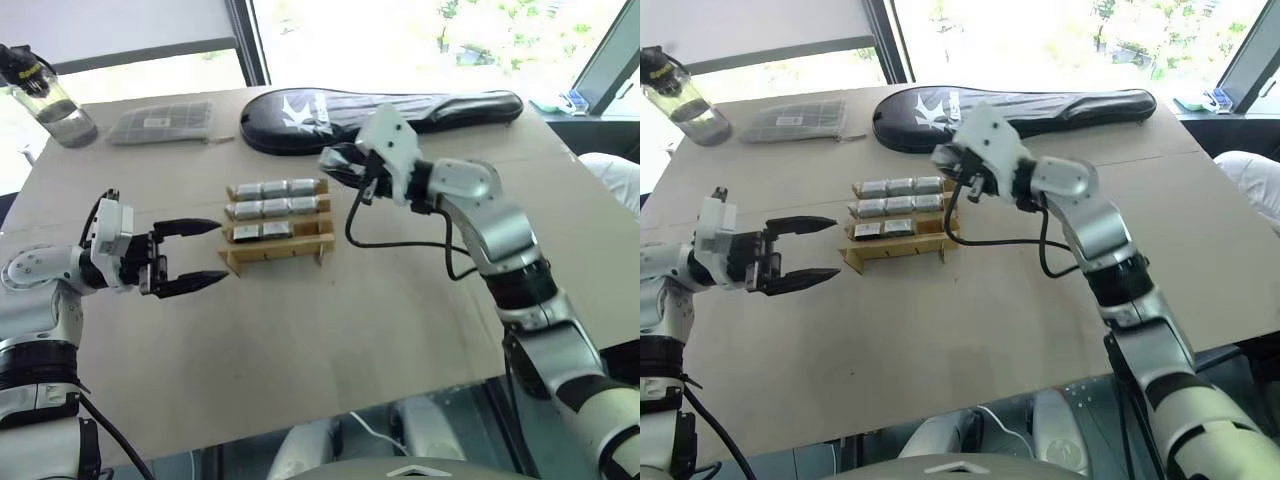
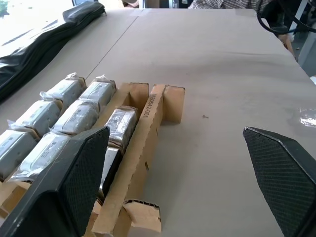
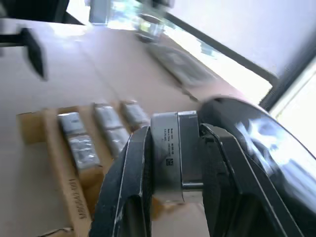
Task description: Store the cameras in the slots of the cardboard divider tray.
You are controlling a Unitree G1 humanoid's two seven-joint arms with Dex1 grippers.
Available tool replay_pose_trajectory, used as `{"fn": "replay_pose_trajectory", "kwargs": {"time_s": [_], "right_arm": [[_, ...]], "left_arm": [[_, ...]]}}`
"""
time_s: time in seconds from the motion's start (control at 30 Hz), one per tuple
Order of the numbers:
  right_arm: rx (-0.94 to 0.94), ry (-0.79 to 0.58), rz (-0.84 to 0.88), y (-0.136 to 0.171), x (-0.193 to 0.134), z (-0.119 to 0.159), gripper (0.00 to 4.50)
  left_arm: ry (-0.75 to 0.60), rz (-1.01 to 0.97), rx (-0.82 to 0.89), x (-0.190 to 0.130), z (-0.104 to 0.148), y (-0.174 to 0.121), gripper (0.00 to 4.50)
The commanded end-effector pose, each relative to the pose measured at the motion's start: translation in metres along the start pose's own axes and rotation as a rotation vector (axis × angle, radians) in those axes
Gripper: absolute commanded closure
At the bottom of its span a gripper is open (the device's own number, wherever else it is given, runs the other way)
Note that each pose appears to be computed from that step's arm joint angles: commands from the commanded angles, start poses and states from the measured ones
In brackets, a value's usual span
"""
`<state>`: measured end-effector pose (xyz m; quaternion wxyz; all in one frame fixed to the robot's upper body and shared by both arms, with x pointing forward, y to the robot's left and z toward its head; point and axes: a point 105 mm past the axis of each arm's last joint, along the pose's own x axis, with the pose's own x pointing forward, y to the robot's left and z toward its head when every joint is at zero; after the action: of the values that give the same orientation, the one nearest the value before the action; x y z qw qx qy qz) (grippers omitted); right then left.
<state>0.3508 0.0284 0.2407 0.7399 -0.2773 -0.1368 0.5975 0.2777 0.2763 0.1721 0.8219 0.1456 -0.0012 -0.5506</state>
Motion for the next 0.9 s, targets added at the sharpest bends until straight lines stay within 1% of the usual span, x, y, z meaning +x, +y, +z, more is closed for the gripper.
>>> {"fn": "replay_pose_trajectory", "kwargs": {"time_s": [0.03,0.2,0.4,0.6,0.73,0.9], "right_arm": [[-0.117,-0.013,0.167,0.008,0.011,0.0,3.75],[-0.136,-0.024,0.331,0.018,0.028,-0.005,3.75],[-0.137,0.018,0.427,0.029,0.041,-0.017,3.75],[-0.056,0.056,0.384,0.024,0.049,-0.027,3.75],[0.038,0.07,0.347,0.019,0.053,-0.03,3.75],[0.087,0.094,0.33,0.02,0.055,-0.036,3.75]], "left_arm": [[0.01,0.041,0.052,-0.013,0.011,0.001,0.0],[0.046,0.099,0.052,-0.023,0.006,-0.004,0.0],[0.057,0.156,0.054,-0.033,0.006,-0.011,0.0],[0.06,0.199,0.072,-0.037,0.008,-0.01,0.0],[0.059,0.215,0.08,-0.039,0.009,-0.011,0.0],[0.059,0.218,0.08,-0.04,0.009,-0.013,0.0]]}}
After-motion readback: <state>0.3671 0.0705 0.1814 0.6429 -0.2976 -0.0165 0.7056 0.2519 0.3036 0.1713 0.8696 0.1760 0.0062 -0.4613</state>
